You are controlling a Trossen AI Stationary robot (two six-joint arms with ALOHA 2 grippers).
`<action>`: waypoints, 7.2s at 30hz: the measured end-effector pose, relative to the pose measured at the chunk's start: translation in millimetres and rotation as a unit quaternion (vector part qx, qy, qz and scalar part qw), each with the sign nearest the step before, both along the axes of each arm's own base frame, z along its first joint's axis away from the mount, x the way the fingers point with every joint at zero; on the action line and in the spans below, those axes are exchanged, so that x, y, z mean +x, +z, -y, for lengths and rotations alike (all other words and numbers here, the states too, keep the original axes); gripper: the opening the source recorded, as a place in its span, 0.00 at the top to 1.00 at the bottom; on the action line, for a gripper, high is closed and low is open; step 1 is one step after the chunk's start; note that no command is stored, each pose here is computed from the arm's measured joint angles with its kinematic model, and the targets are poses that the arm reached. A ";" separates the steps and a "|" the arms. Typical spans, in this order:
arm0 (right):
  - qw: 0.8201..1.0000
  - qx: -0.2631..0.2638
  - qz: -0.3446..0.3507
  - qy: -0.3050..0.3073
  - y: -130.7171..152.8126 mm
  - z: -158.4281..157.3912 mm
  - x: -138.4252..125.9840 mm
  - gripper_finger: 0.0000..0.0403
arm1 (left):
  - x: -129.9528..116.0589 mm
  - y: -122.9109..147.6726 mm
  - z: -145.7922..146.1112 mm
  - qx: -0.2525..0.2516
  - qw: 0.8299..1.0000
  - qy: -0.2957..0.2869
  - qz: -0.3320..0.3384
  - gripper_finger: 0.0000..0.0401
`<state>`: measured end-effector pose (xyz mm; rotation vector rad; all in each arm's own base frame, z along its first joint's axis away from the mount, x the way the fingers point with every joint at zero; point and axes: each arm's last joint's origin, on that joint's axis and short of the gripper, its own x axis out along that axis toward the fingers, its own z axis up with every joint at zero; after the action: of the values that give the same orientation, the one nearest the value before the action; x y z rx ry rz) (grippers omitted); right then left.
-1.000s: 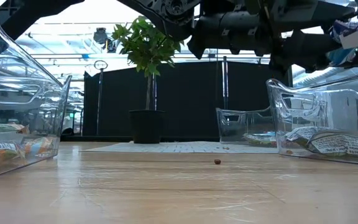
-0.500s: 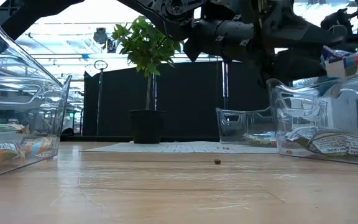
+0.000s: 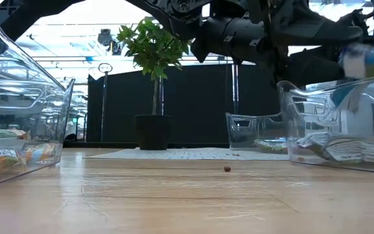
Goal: Pick and place Granola Bars by type
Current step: Put the blue granola bar into the bottom right transparent bin, then return to Home Position
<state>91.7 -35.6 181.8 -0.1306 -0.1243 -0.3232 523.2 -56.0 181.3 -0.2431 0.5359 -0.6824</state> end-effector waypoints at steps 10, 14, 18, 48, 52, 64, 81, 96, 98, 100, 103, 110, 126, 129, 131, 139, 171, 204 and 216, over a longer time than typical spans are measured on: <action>1.000 0.000 0.000 0.000 0.0 0.0 0.0 1.00 | -0.2 -0.1 15.6 0.059 0.998 0.006 0.039 0.07; 1.000 0.000 0.000 0.000 0.0 0.0 0.0 1.00 | -1.7 5.4 16.1 0.056 0.998 0.003 0.040 0.02; 1.000 -0.004 -0.002 -0.001 -0.1 0.0 0.1 1.00 | -10.2 34.5 7.5 0.048 0.998 0.027 0.030 0.01; 0.993 0.063 0.017 0.094 19.8 -7.6 -5.8 1.00 | -360.4 63.0 -79.0 0.115 0.901 0.347 0.235 0.01; 0.993 0.063 0.018 0.093 20.0 -7.6 -5.8 1.00 | -382.7 36.5 -77.0 0.107 0.888 0.345 0.286 0.01; 0.993 0.068 0.002 0.093 16.8 -7.5 -5.4 1.00 | -401.3 -3.0 -78.8 0.117 0.873 0.370 0.294 0.01; 0.988 0.052 0.017 0.145 3.5 -8.8 -0.9 1.00 | -403.3 -7.9 -78.5 0.139 0.876 0.366 0.281 0.01; 0.988 0.064 0.038 0.133 5.8 -11.6 5.0 1.00 | -406.5 -10.2 -83.3 0.139 0.875 0.381 0.265 0.01; 0.984 0.075 0.036 0.155 5.6 -15.5 6.7 1.00 | -406.5 -10.2 -83.4 0.139 0.876 0.377 0.265 0.01; 0.980 0.075 0.039 0.178 6.5 -20.2 8.0 1.00 | -406.5 -10.2 -83.4 0.139 0.877 0.377 0.266 0.01; 0.976 0.077 0.041 0.197 7.2 -27.2 9.9 1.00 | -406.5 -10.2 -83.4 0.138 0.877 0.376 0.265 0.01; 0.990 0.079 -0.004 0.121 -2.1 -37.1 15.2 1.00 | -406.4 -10.2 -82.7 0.137 0.881 0.366 0.267 0.01; 0.984 0.051 -0.037 0.165 -6.7 -46.5 17.0 1.00 | -406.4 -17.0 -80.8 0.125 0.903 0.338 0.235 0.01; 0.982 0.049 -0.035 0.177 -6.3 -47.2 17.0 1.00 | -406.5 -17.6 -81.0 0.126 0.902 0.341 0.231 0.01; 0.982 0.049 -0.030 0.178 -5.3 -47.2 16.9 1.00 | -406.6 -18.2 -81.6 0.129 0.901 0.347 0.227 0.01; 0.983 0.050 -0.019 0.178 -3.3 -47.2 16.7 1.00 | -407.5 -21.2 -85.4 0.119 0.894 0.382 0.202 0.01; 0.981 0.069 -0.024 0.179 -4.7 -47.1 16.9 1.00 | -407.4 -21.2 -85.6 0.124 0.892 0.384 0.202 0.01; 0.981 0.069 -0.024 0.179 -4.7 -47.1 16.9 1.00 | -407.4 -21.2 -85.6 0.124 0.892 0.384 0.202 0.01; 0.981 0.069 -0.024 0.179 -4.7 -47.1 16.9 1.00 | -407.4 -21.3 -85.6 0.124 0.892 0.384 0.202 0.01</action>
<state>108.6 11.5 177.0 0.0236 -0.0755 0.0307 115.8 29.7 160.0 -0.0528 0.0896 0.1200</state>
